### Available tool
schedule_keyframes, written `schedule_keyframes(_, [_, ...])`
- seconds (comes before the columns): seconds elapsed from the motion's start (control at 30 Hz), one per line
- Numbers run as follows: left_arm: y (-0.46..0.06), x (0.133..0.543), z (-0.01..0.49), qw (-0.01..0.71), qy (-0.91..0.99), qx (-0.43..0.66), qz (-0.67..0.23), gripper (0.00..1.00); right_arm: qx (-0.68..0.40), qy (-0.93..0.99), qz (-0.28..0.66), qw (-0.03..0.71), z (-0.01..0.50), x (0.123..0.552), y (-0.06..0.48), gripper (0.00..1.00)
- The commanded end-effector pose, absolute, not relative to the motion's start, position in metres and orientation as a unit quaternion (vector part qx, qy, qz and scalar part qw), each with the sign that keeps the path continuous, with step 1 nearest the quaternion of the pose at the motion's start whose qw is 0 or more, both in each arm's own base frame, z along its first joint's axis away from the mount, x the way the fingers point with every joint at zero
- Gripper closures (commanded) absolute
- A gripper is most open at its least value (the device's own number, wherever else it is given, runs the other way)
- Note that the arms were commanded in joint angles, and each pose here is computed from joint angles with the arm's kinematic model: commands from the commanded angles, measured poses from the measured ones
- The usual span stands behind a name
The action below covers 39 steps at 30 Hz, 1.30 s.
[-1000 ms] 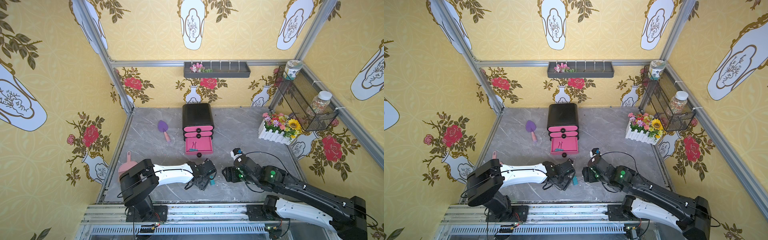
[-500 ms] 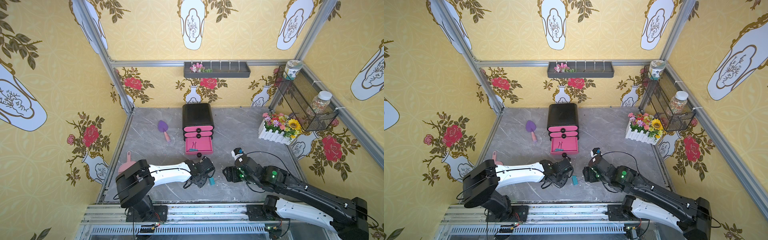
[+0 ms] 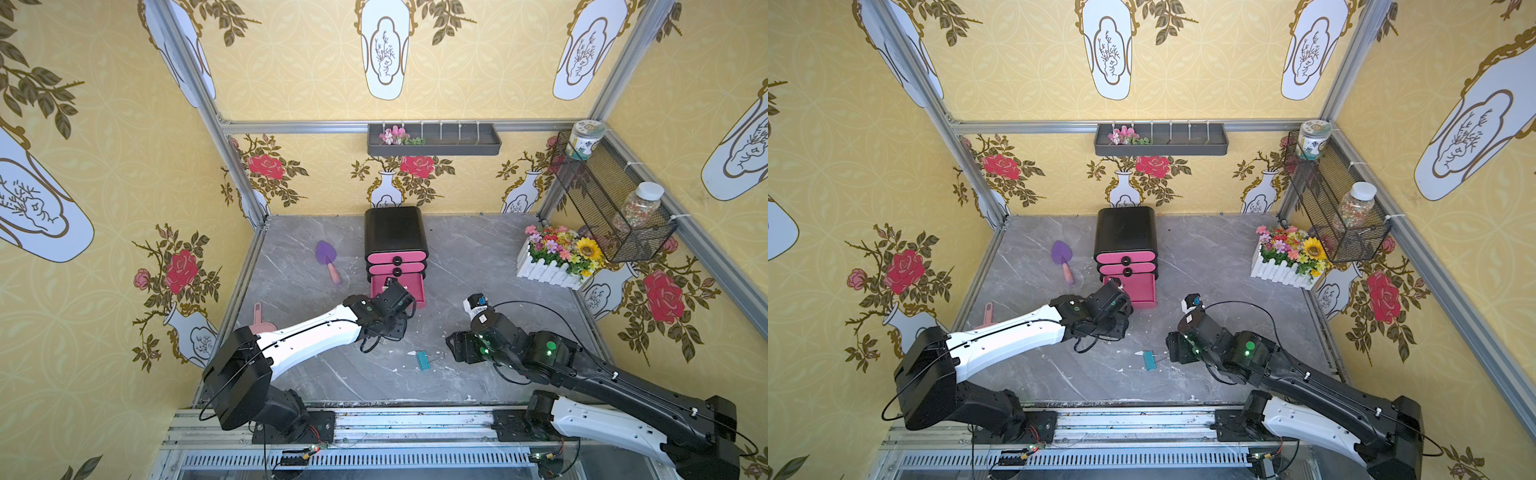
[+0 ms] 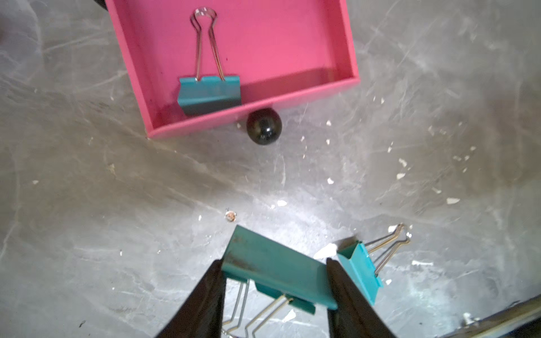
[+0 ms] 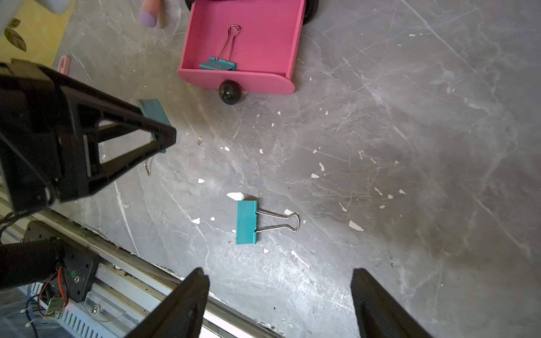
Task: Put the binder clips in the drawer according to color
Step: Place the binder clip in the drawer.
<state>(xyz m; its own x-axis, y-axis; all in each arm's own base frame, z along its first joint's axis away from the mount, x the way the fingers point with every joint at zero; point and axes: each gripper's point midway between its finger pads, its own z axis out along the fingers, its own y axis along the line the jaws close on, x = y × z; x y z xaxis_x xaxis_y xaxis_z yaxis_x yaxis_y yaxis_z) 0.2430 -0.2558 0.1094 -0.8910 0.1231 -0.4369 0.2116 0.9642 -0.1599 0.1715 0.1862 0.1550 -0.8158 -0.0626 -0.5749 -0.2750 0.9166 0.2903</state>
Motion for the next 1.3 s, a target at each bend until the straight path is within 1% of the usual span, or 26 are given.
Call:
schedule_keyframes(0.0, [-0.257, 0.258, 0.114, 0.21, 0.97, 0.041, -0.117, 0.61, -0.091, 0.932, 0.174, 0.304, 0.16, 0.174, 0.18, 0.19])
schedule_keyframes(0.13, [-0.264, 0.284, 0.116, 0.209, 0.966, -0.011, -0.149, 0.62, -0.091, 0.93, 0.174, 0.312, 0.164, 0.173, 0.176, 0.19])
schedule_keyframes(0.27, [-0.263, 0.31, 0.114, 0.214, 0.955, -0.094, -0.184, 0.62, -0.09, 0.928, 0.172, 0.318, 0.166, 0.172, 0.17, 0.19])
schedule_keyframes(0.47, [-0.253, 0.331, 0.111, 0.215, 0.919, -0.201, -0.26, 0.61, -0.09, 0.925, 0.169, 0.328, 0.171, 0.17, 0.162, 0.19])
schedule_keyframes(0.57, [-0.25, 0.338, 0.113, 0.218, 0.903, -0.241, -0.281, 0.61, -0.094, 0.923, 0.167, 0.332, 0.173, 0.17, 0.159, 0.19])
schedule_keyframes(0.77, [-0.255, 0.348, 0.125, 0.222, 0.85, -0.319, -0.356, 0.61, -0.102, 0.924, 0.168, 0.329, 0.171, 0.169, 0.161, 0.18])
schedule_keyframes(0.93, [-0.249, 0.351, 0.121, 0.224, 0.815, -0.379, -0.378, 0.6, -0.107, 0.922, 0.171, 0.329, 0.171, 0.169, 0.162, 0.18])
schedule_keyframes(1.17, [-0.226, 0.351, 0.112, 0.237, 0.749, -0.473, -0.398, 0.59, -0.11, 0.923, 0.182, 0.322, 0.167, 0.166, 0.165, 0.18])
schedule_keyframes(1.27, [-0.22, 0.352, 0.11, 0.244, 0.732, -0.493, -0.402, 0.58, -0.11, 0.923, 0.186, 0.318, 0.164, 0.165, 0.167, 0.18])
